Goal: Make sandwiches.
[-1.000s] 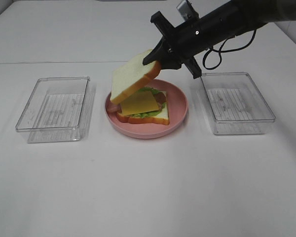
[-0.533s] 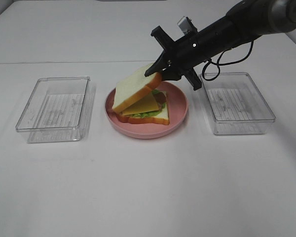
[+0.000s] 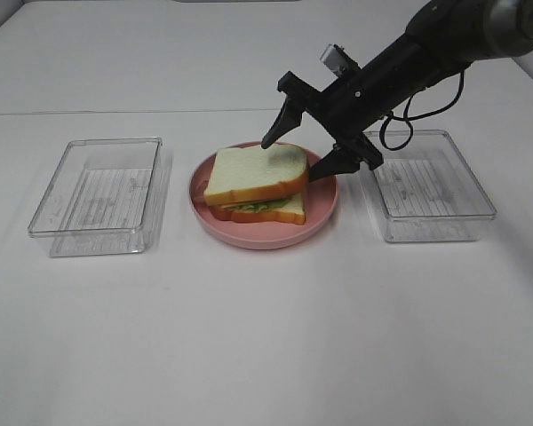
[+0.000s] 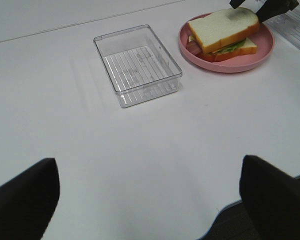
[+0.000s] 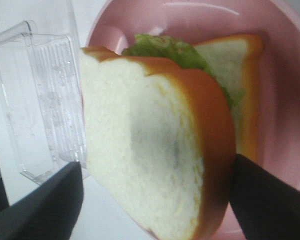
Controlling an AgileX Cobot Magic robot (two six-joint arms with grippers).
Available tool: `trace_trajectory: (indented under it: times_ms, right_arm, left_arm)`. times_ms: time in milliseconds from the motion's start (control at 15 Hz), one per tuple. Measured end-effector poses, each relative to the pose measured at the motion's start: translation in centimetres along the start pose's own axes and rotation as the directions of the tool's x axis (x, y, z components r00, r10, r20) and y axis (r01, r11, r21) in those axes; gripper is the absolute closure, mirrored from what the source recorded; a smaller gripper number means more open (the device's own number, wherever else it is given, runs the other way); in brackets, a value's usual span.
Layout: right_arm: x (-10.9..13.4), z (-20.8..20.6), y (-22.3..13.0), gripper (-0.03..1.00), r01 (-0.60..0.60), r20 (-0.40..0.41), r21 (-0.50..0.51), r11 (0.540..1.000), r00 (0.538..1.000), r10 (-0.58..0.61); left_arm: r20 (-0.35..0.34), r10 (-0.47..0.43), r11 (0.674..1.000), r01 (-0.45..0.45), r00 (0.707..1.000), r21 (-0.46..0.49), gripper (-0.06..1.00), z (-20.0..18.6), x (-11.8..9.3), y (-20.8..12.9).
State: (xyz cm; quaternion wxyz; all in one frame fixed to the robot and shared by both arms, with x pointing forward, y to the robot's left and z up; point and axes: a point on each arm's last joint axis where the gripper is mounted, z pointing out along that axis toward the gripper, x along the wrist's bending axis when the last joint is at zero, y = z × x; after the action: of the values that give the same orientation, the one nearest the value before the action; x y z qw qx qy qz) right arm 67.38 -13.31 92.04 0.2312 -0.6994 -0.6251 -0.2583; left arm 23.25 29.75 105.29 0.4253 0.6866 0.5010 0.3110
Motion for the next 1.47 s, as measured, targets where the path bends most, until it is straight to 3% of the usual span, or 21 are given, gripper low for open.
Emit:
trace_trajectory:
  times_ms: [200,267,467,600,800,933,1200,1333,1467]
  right_arm:
    - [0.7,-2.1,-0.7,0.16,0.094,0.084,0.016,0.995,0.992,-0.095]
    - [1.2,-3.9,-1.4,0.15,0.166,0.163,0.055,0.985,0.971,-0.173]
    - [2.0,-7.3,-2.9,0.15,0.252,0.270,0.128,0.959,0.922,-0.278]
    - [3.2,-9.9,-4.1,0.15,0.288,0.306,0.152,0.946,0.896,-0.322]
    - [5.2,-14.4,-6.4,0.15,0.361,0.348,0.102,0.927,0.860,-0.373]
    - [5.7,-17.2,-9.3,0.15,0.389,0.382,0.070,0.918,0.840,-0.385]
    - [4.3,-20.5,-16.2,0.15,0.398,0.447,0.048,0.916,0.812,-0.376]
    - [2.1,-22.4,-23.0,0.15,0.425,0.483,0.019,0.905,0.789,-0.381]
    - [0.8,-22.9,-26.4,0.15,0.439,0.488,-0.009,0.898,0.786,-0.380]
  left_arm:
    - [0.000,0.000,1.000,0.000,1.000,0.000,0.03,0.0,0.0,0.0]
    - [0.000,0.000,1.000,0.000,1.000,0.000,0.03,0.0,0.0,0.0]
    - [0.000,0.000,1.000,0.000,1.000,0.000,0.03,0.0,0.0,0.0]
    - [0.000,0.000,1.000,0.000,1.000,0.000,0.03,0.0,0.0,0.0]
    - [0.000,0.000,1.000,0.000,1.000,0.000,0.03,0.0,0.0,0.0]
    - [0.001,0.000,1.000,0.000,1.000,0.000,0.03,0.0,0.0,0.0]
    - [0.001,0.000,1.000,0.000,1.000,0.000,0.03,0.0,0.0,0.0]
    - [0.001,0.000,1.000,0.000,1.000,0.000,0.03,0.0,0.0,0.0]
    - [0.001,0.000,1.000,0.000,1.000,0.000,0.03,0.0,0.0,0.0]
